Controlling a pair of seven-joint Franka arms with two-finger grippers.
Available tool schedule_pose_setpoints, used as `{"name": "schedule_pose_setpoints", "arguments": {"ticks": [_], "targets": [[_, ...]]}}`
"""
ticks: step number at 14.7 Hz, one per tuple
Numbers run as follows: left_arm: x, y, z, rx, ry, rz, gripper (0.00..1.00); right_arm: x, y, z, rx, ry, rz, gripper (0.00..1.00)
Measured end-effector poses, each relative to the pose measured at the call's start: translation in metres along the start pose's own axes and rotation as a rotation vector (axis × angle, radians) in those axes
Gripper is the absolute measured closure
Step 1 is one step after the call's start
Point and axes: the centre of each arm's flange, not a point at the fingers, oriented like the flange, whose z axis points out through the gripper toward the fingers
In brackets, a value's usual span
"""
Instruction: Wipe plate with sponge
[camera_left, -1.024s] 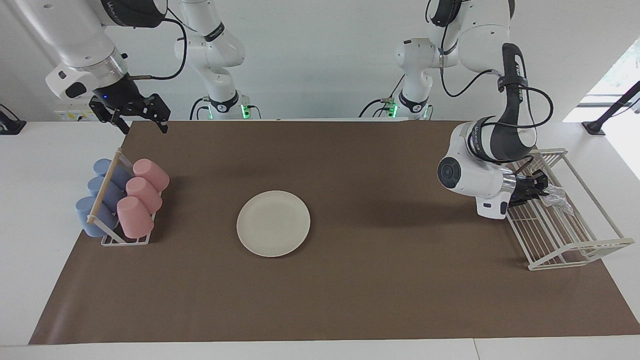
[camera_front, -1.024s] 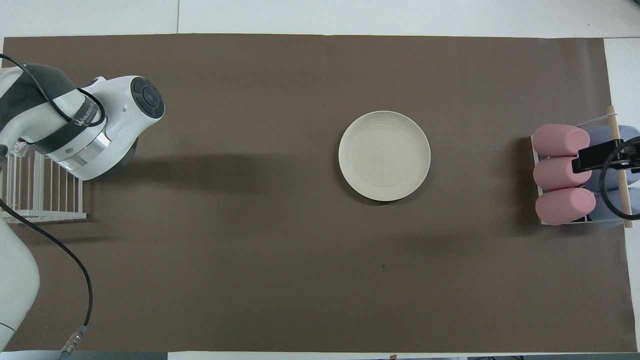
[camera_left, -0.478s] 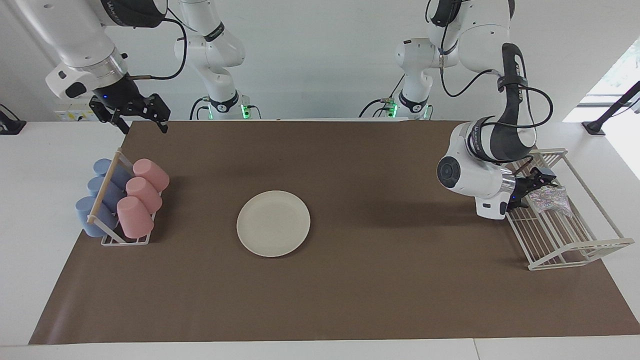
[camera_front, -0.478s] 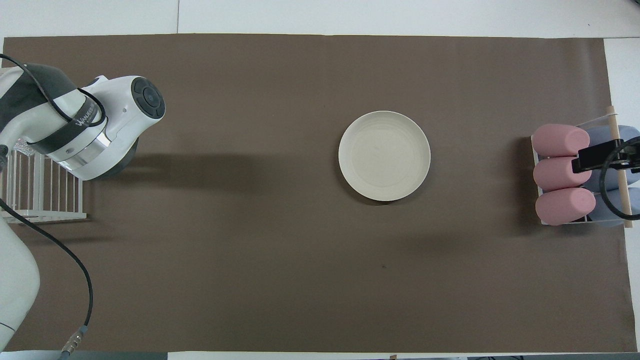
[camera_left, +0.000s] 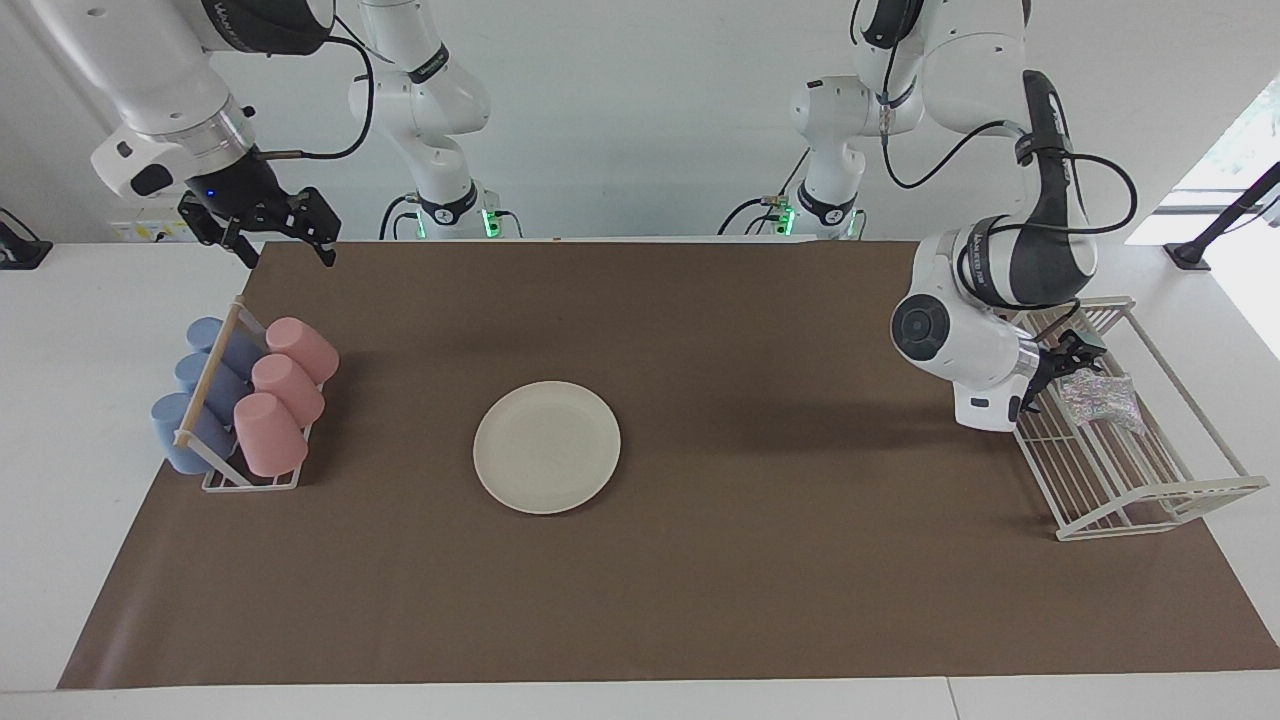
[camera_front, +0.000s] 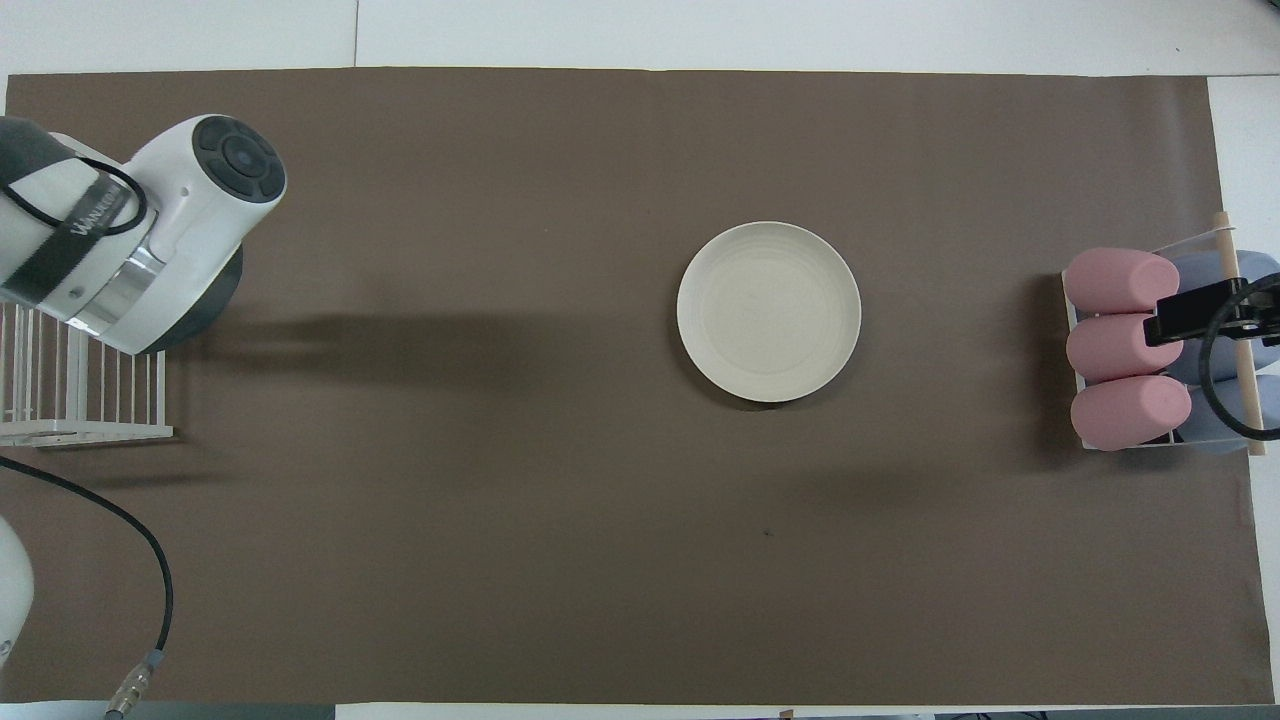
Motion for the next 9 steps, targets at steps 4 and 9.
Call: {"name": "schedule_pose_setpoints", "arguments": {"ticks": [4,9], "targets": [[0.000,-0.073,-0.031,-0.229,-0.040,-0.001,0.00,0.000,0.000,0.000,0.000,0.001,0.001,0.00],[-0.024,-0.106,-0.078,-0.544,-0.101,-0.038,0.00,0.000,0.001,-0.001,-0.008,0.001,0.002,0.00]]}}
